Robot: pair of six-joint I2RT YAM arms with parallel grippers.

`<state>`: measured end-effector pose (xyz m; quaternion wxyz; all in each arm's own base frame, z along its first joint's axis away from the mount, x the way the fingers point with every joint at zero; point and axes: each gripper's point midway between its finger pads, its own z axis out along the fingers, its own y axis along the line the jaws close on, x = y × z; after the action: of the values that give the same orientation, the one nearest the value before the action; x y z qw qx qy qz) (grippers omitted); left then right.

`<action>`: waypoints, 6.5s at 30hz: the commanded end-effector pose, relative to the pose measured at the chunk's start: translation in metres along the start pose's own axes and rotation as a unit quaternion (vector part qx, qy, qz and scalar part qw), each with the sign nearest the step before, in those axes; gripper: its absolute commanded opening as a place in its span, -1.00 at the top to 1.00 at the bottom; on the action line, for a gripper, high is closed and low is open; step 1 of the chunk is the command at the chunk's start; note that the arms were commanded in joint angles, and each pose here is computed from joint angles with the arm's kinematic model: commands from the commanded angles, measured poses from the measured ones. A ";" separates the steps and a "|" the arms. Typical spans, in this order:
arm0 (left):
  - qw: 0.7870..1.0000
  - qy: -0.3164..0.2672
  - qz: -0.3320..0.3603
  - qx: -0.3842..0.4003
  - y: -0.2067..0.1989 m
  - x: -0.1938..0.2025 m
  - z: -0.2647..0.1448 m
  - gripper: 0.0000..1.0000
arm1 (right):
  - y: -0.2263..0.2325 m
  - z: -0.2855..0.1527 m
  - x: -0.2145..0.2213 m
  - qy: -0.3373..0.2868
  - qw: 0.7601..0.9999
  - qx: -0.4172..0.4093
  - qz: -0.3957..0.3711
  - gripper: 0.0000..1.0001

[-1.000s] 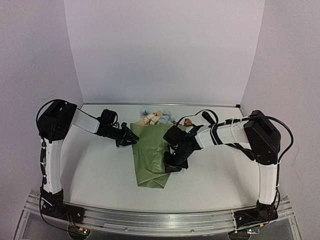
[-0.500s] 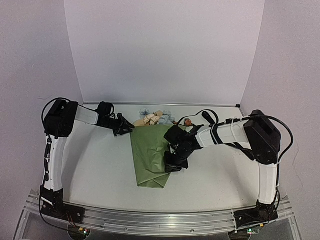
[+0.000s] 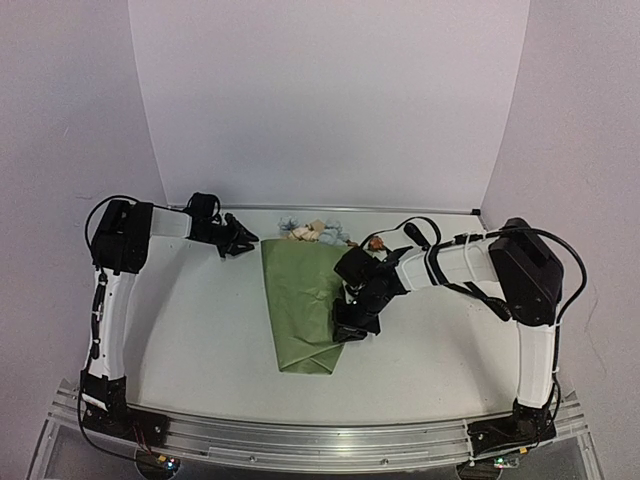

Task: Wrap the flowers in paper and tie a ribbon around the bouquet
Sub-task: Press the fold line on the folded wrapping paper, then pick up the ribbon from the corner of the board, then pass from the right arm to the left

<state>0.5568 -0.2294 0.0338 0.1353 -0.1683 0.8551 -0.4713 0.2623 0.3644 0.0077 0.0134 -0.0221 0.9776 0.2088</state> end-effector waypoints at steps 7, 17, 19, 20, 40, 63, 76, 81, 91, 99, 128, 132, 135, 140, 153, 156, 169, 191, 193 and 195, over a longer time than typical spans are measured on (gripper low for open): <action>0.997 -0.057 0.043 0.013 -0.062 -0.001 -0.066 0.32 | -0.018 -0.021 -0.013 -0.010 1.000 0.029 0.003 0.68; 0.997 -0.019 0.068 0.017 -0.072 0.101 -0.082 0.29 | 0.010 -0.070 -0.021 -0.041 0.999 -0.009 -0.017 0.44; 0.997 -0.012 0.075 0.007 -0.070 0.120 -0.079 0.29 | 0.012 -0.079 -0.022 -0.049 0.999 -0.011 -0.020 0.40; 0.997 -0.009 0.079 0.003 -0.069 0.129 -0.078 0.29 | 0.012 -0.083 -0.022 -0.053 0.998 -0.010 -0.023 0.38; 0.995 0.028 0.089 -0.040 -0.038 0.181 -0.048 0.32 | -0.096 -0.138 -0.073 -0.135 0.987 0.091 0.013 -0.14; 0.994 0.042 0.098 -0.026 -0.054 0.161 -0.006 0.32 | -0.238 -0.170 -0.184 -0.180 0.955 0.154 0.178 -0.27; 0.992 0.033 0.117 -0.026 -0.072 0.159 -0.018 0.28 | -0.266 -0.144 -0.206 -0.161 0.939 0.140 0.269 -0.01; 0.990 0.019 0.137 -0.023 -0.089 0.158 -0.036 0.24 | -0.277 -0.140 -0.201 -0.154 0.934 0.147 0.286 0.07; 0.985 -0.003 0.169 -0.021 -0.115 0.159 -0.066 0.20 | -0.284 -0.141 -0.187 -0.146 0.933 0.161 0.285 0.11; 0.984 -0.009 0.177 -0.017 -0.119 0.164 -0.079 0.19 | -0.275 -0.173 -0.188 -0.175 0.937 0.166 0.253 -0.18; 0.976 -0.023 0.217 0.006 -0.137 0.182 -0.107 0.18 | -0.258 -0.154 -0.172 -0.126 0.941 0.113 0.294 1.00; 0.969 -0.024 0.244 0.020 -0.144 0.191 -0.108 0.17 | -0.233 -0.180 -0.159 -0.154 0.943 0.083 0.283 1.00; 0.965 -0.021 0.259 0.033 -0.149 0.198 -0.108 0.17 | -0.219 -0.195 -0.142 -0.171 0.943 0.070 0.277 1.00; 0.947 -0.013 0.314 0.067 -0.176 0.221 -0.101 0.17 | -0.189 -0.211 -0.107 -0.197 0.946 0.054 0.252 1.00; 0.866 0.040 0.459 0.194 -0.235 0.309 -0.105 -0.04 | -0.032 -0.253 -0.019 -0.195 0.973 -0.123 -0.020 1.00; 0.840 0.055 0.491 0.225 -0.244 0.335 -0.110 -0.12 | -0.022 -0.264 -0.009 -0.206 0.970 -0.124 -0.019 1.00; 0.789 0.028 0.578 0.206 -0.244 0.392 -0.086 -0.35 | 0.027 -0.244 -0.010 -0.193 0.953 -0.142 0.184 1.00; 0.781 0.006 0.604 0.159 -0.210 0.410 -0.027 -0.39 | 0.052 -0.220 -0.006 -0.201 0.927 -0.135 0.287 1.00; 0.787 -0.007 0.597 0.154 -0.212 0.406 -0.023 -0.32 | 0.054 -0.221 -0.006 -0.198 0.927 -0.138 0.286 1.00; 0.794 -0.031 0.589 0.150 -0.217 0.398 -0.023 -0.19 | 0.055 -0.221 -0.005 -0.195 0.928 -0.140 0.284 1.00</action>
<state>0.2040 -0.4717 0.1596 0.3705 0.4051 0.7313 -0.4049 0.2558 0.3159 0.2109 0.1322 0.2934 0.8943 0.3109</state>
